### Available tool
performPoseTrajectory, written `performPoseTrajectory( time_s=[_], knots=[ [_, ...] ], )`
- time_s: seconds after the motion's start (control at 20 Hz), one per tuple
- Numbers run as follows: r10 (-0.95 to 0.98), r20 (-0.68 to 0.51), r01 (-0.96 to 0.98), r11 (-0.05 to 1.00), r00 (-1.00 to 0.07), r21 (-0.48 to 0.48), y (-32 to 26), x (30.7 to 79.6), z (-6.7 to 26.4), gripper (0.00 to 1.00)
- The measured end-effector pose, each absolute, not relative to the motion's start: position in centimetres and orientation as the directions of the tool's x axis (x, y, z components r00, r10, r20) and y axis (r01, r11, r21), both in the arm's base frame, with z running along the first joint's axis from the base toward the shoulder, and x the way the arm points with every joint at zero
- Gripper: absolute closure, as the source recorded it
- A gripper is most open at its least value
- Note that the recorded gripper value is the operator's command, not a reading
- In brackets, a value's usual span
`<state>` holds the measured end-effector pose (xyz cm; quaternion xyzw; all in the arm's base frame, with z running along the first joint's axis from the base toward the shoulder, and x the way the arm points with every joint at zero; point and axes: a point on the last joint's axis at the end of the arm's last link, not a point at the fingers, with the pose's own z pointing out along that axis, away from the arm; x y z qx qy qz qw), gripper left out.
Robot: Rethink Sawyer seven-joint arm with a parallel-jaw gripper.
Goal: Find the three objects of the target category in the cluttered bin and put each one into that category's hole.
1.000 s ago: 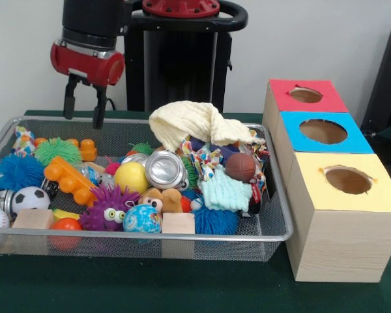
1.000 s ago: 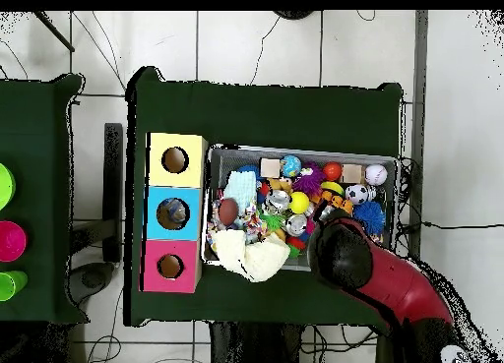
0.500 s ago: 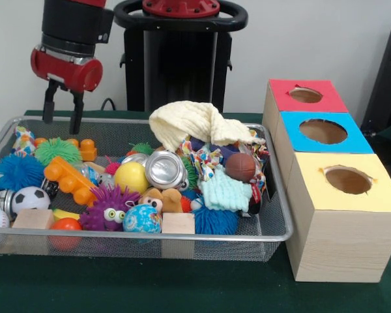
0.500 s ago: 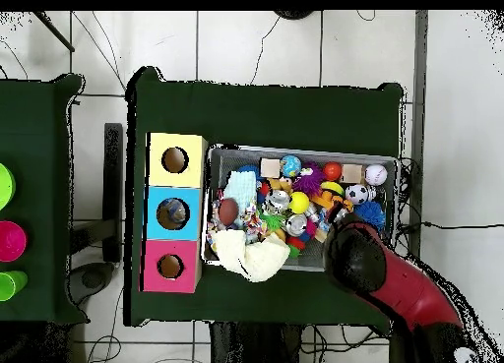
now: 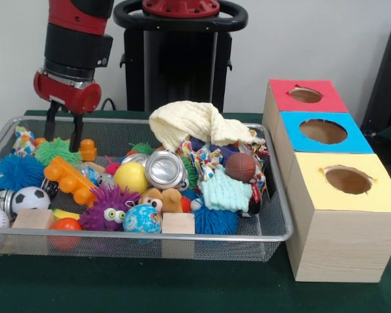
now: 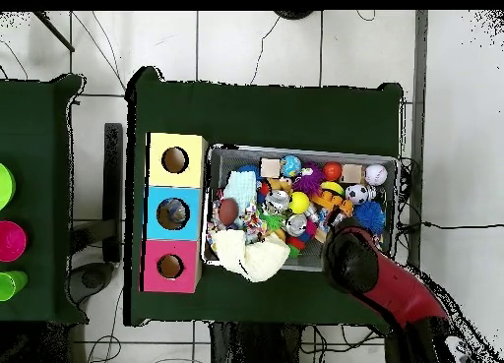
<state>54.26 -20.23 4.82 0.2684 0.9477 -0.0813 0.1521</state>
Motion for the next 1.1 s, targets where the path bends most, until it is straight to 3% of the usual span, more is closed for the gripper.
performPoseTrajectory(
  time_s=[1.1],
  knots=[
    [0.492,-0.290,0.530,0.845,-0.821,-0.067,-18.9,53.2,1.9,0.00]
  ],
)
